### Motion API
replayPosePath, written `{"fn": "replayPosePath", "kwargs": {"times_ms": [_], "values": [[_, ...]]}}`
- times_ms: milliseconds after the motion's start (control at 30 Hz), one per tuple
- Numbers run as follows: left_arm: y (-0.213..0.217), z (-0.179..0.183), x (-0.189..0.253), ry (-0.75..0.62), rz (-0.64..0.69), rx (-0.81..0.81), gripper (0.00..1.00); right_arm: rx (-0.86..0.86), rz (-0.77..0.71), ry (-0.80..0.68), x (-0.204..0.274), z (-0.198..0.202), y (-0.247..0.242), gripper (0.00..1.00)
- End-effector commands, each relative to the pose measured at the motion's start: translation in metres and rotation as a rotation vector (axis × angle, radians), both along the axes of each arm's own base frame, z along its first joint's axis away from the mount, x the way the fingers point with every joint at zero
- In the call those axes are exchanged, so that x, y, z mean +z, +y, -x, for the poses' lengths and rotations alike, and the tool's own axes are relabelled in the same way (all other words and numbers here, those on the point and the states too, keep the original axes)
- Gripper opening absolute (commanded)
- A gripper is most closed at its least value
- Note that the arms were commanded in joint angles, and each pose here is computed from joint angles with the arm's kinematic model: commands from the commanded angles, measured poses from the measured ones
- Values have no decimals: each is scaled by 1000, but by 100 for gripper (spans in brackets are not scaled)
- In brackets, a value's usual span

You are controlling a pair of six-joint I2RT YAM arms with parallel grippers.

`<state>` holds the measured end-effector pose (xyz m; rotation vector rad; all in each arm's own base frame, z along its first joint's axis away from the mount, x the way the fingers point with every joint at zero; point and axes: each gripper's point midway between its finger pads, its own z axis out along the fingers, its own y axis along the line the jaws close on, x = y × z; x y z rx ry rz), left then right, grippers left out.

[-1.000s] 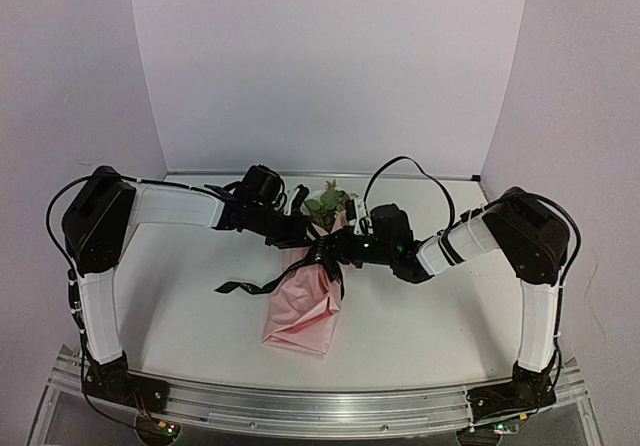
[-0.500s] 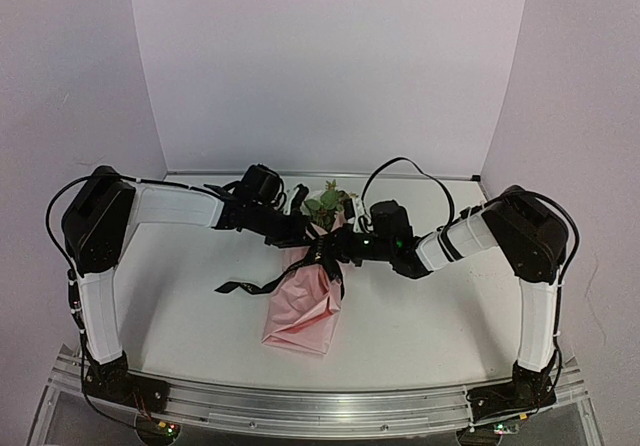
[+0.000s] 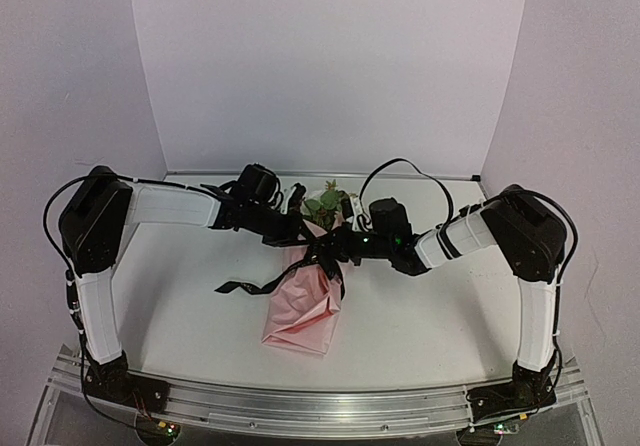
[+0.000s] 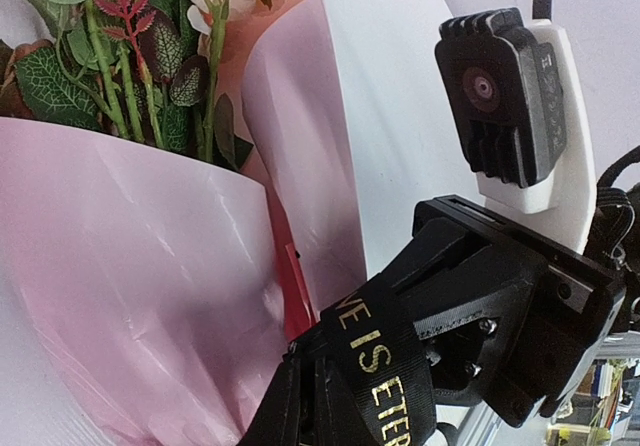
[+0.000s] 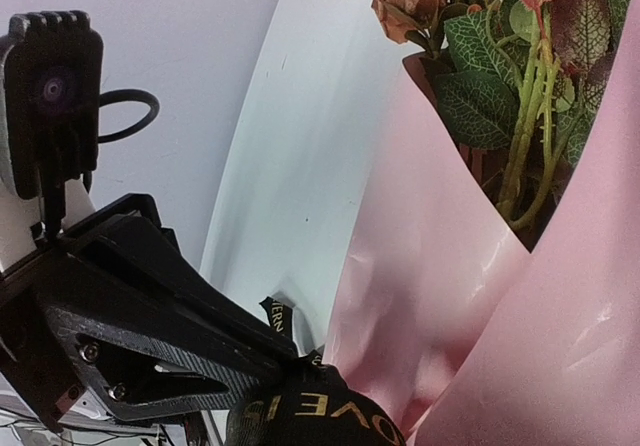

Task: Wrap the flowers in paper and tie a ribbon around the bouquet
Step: Cross the half-tied ribbon over the folded bouquet.

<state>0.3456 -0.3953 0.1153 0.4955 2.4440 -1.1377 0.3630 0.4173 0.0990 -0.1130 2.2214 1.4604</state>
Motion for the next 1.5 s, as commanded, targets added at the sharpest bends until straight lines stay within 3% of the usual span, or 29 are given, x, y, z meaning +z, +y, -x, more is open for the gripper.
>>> {"fn": "replayPosePath", "kwargs": {"times_ms": [0, 133, 500, 900, 1200, 1467], "values": [[-8, 3, 23, -83, 37, -26, 0, 112, -142, -124, 58, 10, 29, 0], [-6, -1, 26, -109, 32, -7, 0, 105, -142, -119, 58, 10, 27, 0], [3, -2, 41, -178, 41, 35, 0, 26, -44, -125, 44, 15, 1, 15], [11, -3, 47, -237, 16, 99, 0, -17, 36, -149, 35, 25, -22, 21], [13, -3, 66, -289, 63, 112, 0, -5, 74, -149, 34, 34, -31, 25], [10, -1, 56, -261, 53, 98, 0, 60, 138, -178, 40, 53, -34, 28]]}}
